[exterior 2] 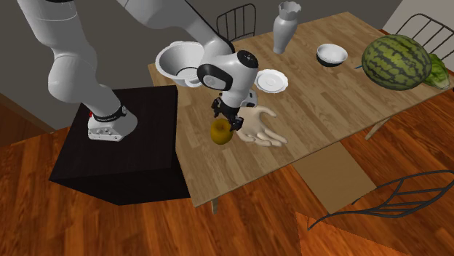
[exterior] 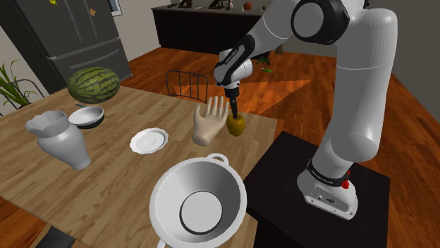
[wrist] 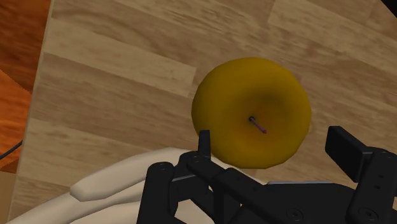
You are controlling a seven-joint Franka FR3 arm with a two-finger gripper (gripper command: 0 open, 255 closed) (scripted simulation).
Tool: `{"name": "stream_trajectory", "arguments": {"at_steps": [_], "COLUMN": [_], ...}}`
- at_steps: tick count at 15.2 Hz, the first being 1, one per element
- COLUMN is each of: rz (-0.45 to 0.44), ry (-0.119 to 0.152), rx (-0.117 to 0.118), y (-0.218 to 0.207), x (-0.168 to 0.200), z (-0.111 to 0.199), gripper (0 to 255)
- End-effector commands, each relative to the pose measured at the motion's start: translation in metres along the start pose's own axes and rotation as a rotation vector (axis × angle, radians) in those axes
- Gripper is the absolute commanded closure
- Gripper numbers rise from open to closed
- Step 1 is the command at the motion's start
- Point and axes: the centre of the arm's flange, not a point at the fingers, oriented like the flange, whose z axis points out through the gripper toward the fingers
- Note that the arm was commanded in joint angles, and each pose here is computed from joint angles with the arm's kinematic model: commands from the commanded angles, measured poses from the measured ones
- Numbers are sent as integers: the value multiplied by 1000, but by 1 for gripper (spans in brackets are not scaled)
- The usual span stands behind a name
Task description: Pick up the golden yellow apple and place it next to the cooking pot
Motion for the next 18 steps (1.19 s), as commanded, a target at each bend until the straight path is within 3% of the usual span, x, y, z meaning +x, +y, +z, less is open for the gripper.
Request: {"name": "stream_trajectory", "arguments": {"at_steps": [1, 2, 11, 18], "rz": [0, 0, 0, 0], "ry": [0, 0, 0, 0], "rx": [0, 0, 0, 0], "y": [0, 0, 0, -6], "x": [0, 0, 0, -5], "z": [0, 0, 0, -36], "gripper": [0, 255, 255, 255]}}
